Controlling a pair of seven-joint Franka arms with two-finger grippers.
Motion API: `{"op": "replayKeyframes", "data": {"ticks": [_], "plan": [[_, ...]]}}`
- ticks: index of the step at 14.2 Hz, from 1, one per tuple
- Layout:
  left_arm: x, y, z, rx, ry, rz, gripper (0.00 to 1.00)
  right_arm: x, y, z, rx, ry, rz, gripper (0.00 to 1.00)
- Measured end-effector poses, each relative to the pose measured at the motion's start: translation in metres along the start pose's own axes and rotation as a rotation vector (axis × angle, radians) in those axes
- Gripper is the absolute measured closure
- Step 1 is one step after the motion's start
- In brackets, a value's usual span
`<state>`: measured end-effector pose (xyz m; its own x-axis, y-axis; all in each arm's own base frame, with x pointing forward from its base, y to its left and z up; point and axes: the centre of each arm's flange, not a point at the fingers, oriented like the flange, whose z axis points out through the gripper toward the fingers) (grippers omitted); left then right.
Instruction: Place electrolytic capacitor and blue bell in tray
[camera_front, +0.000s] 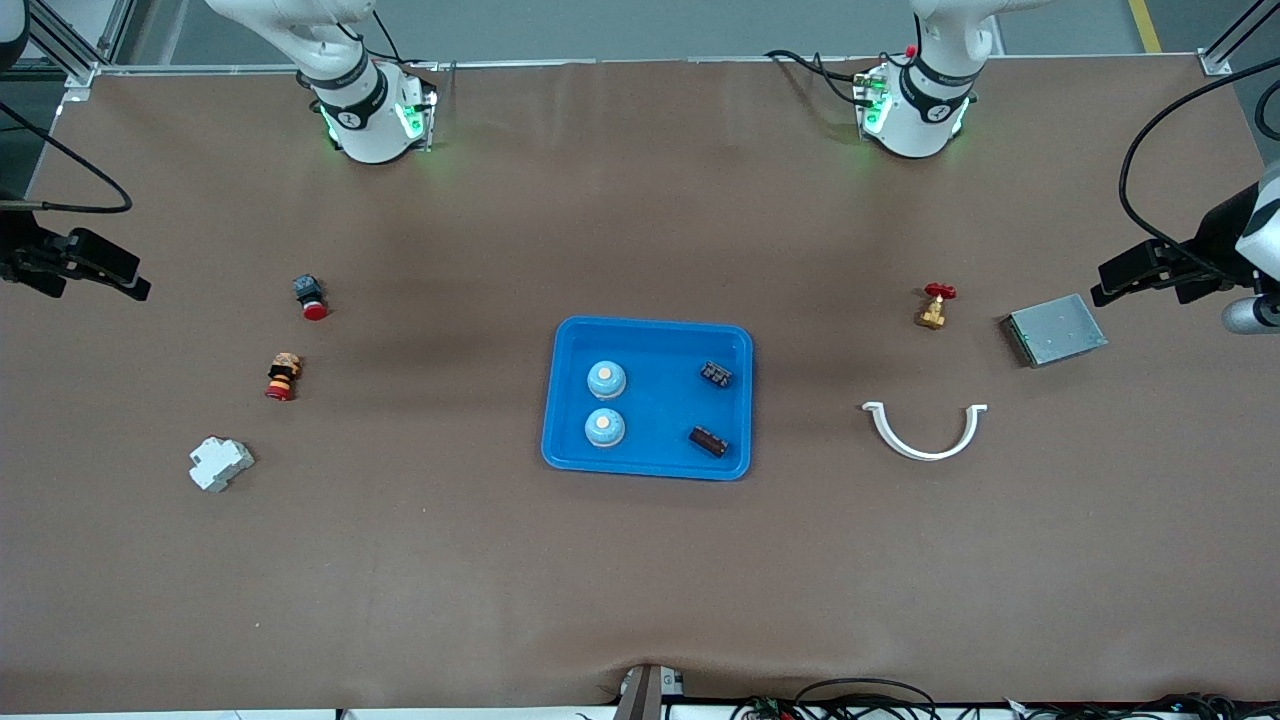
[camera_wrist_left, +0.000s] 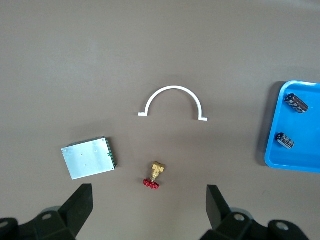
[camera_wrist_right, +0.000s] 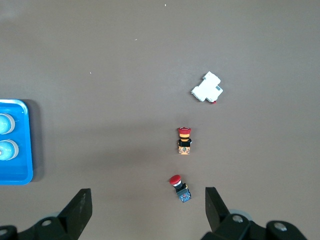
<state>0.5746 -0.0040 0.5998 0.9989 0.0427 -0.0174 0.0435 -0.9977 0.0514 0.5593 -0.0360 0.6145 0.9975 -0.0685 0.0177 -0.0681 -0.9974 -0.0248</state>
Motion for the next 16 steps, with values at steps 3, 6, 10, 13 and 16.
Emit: {"op": "replayKeyframes", "data": {"ticks": [3,6,10,13,16], "plan": [[0.000,0.002,0.000,0.001,0.000,0.002,0.00,0.000,0.000,0.000,-0.001,0.002,-0.001,0.00],[0.000,0.001,0.000,0.007,0.000,-0.002,0.00,0.001,-0.001,0.000,-0.001,0.006,-0.003,0.00],[0.000,-0.004,0.000,0.009,0.000,-0.009,0.00,0.001,-0.003,-0.001,-0.001,0.011,-0.005,0.00],[0.001,-0.010,0.000,0.012,0.001,-0.021,0.00,0.001,-0.003,0.000,-0.001,0.010,-0.006,0.00],[0.001,-0.012,0.000,0.013,0.001,-0.025,0.00,0.001,-0.003,0.002,-0.001,0.008,-0.006,0.00]]}}
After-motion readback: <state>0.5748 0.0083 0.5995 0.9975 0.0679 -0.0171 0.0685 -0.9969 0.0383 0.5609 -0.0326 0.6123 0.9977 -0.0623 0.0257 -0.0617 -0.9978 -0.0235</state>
